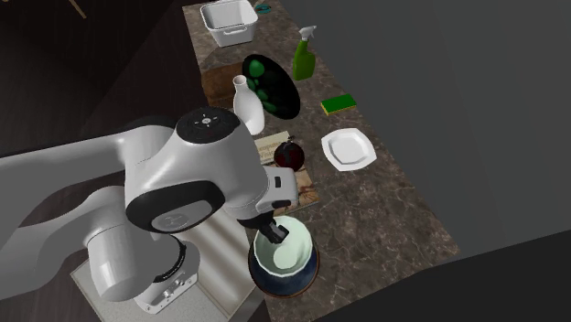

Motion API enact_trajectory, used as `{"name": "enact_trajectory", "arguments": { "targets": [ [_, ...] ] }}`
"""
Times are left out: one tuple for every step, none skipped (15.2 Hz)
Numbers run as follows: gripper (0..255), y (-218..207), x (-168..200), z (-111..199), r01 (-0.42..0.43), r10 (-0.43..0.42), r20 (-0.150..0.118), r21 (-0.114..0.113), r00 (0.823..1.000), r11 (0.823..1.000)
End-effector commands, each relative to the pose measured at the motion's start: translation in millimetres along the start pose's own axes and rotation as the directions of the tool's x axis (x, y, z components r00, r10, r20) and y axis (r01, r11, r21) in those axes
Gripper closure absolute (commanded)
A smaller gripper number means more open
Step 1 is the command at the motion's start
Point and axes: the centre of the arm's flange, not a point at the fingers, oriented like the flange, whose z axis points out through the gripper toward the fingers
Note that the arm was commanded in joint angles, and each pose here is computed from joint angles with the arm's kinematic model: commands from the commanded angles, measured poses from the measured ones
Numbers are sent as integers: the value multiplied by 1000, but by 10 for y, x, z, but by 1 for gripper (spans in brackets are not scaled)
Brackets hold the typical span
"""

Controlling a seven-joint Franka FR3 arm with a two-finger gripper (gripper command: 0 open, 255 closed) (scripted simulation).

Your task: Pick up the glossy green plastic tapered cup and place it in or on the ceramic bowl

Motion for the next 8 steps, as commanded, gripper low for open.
{"name": "enact_trajectory", "arguments": {
  "targets": [
    [255,0,0,3,0,0,-1,-1,1000,1000],
    [255,0,0,3,0,0,-1,-1,1000,1000],
    [255,0,0,3,0,0,-1,-1,1000,1000],
    [255,0,0,3,0,0,-1,-1,1000,1000],
    [255,0,0,3,0,0,-1,-1,1000,1000],
    [0,0,0,3,0,0,-1,-1,1000,1000],
    [0,0,0,3,0,0,-1,-1,1000,1000],
    [0,0,0,3,0,0,-1,-1,1000,1000]
  ]
}}
